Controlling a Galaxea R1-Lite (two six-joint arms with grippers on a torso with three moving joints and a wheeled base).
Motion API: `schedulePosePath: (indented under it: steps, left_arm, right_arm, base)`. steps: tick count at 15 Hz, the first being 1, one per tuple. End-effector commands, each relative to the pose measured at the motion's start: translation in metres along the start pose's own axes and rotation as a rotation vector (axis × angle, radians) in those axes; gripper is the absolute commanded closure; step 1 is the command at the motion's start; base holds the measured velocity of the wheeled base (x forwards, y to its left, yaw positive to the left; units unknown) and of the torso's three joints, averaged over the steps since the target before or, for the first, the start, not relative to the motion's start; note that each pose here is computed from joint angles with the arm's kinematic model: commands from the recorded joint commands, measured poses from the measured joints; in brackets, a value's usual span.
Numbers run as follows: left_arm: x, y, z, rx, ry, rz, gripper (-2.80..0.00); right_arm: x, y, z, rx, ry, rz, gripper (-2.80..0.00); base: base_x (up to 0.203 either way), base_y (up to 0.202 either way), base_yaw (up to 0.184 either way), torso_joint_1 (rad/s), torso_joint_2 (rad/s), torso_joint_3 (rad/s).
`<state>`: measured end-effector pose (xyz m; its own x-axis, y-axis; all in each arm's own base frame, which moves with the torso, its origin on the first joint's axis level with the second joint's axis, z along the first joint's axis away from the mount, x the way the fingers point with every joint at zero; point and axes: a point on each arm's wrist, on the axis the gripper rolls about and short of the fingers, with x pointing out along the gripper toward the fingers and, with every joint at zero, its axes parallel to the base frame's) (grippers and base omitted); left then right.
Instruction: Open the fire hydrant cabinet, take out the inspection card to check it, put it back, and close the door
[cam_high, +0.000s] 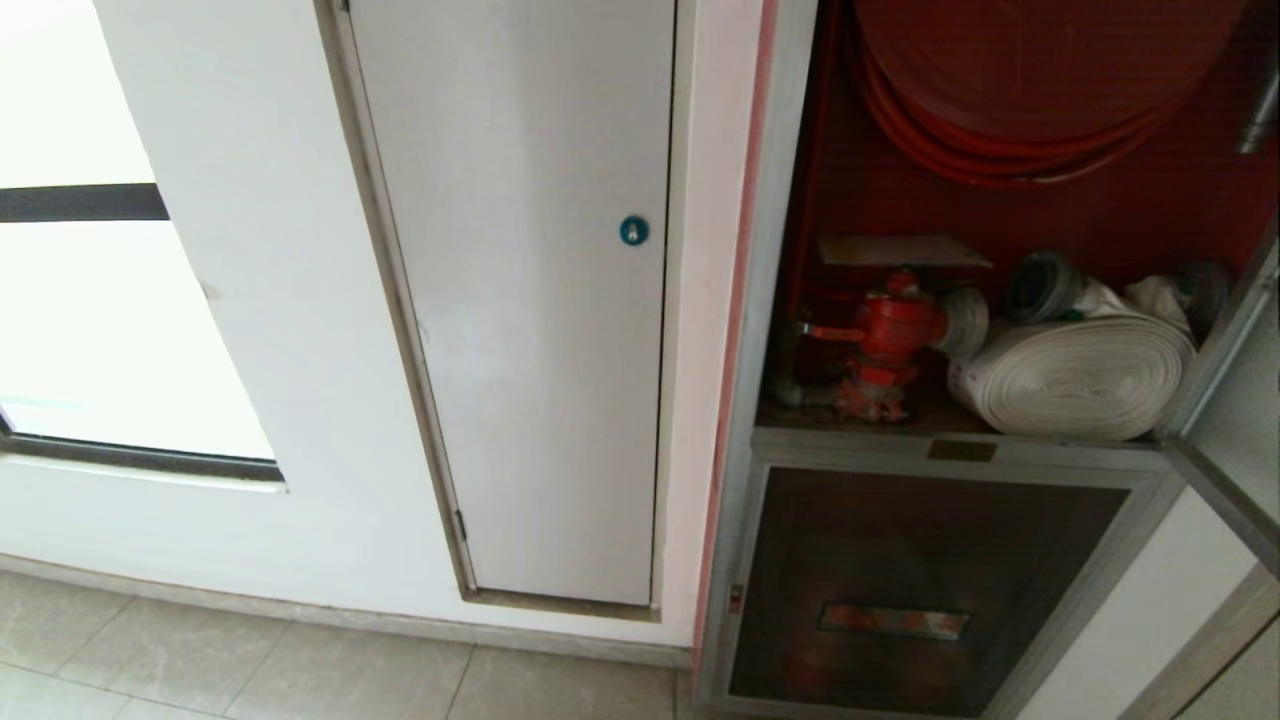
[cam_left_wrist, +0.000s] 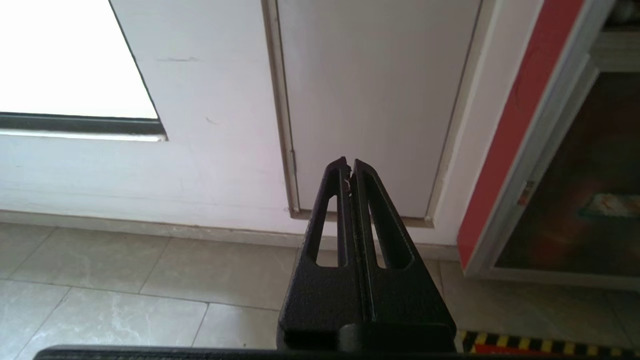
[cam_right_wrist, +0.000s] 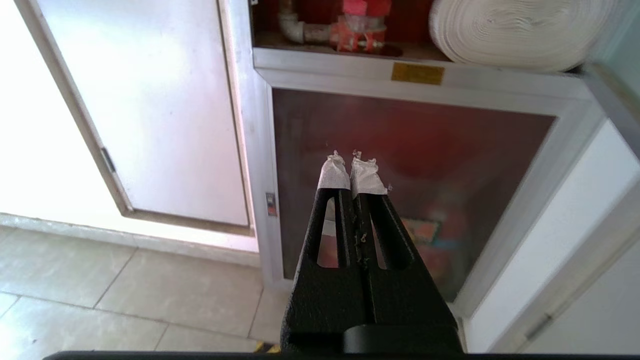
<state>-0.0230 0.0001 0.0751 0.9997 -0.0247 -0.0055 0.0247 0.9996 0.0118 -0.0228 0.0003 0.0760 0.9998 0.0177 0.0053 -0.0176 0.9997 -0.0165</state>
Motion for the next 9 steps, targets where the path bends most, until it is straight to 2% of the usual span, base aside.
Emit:
schedulePosePath:
  steps: [1, 9]
  left_arm:
    - [0.0000, 0.0000, -0.0001, 0.000, 0.001, 0.000, 0.00]
    - [0.0001, 0.0000, -0.0001, 0.000, 0.002, 0.000, 0.00]
  right_arm:
    - [0.0003, 0.0000, -0.0009, 0.000, 0.003, 0.001, 0.00]
    - [0.0003, 0.0000, -0.0012, 0.000, 0.004, 0.001, 0.00]
  base:
    - [-0.199, 0.000, 0.000, 0.002, 0.01, 0.003]
    - [-0.191, 0.000, 0.001, 0.001, 0.00, 0.000]
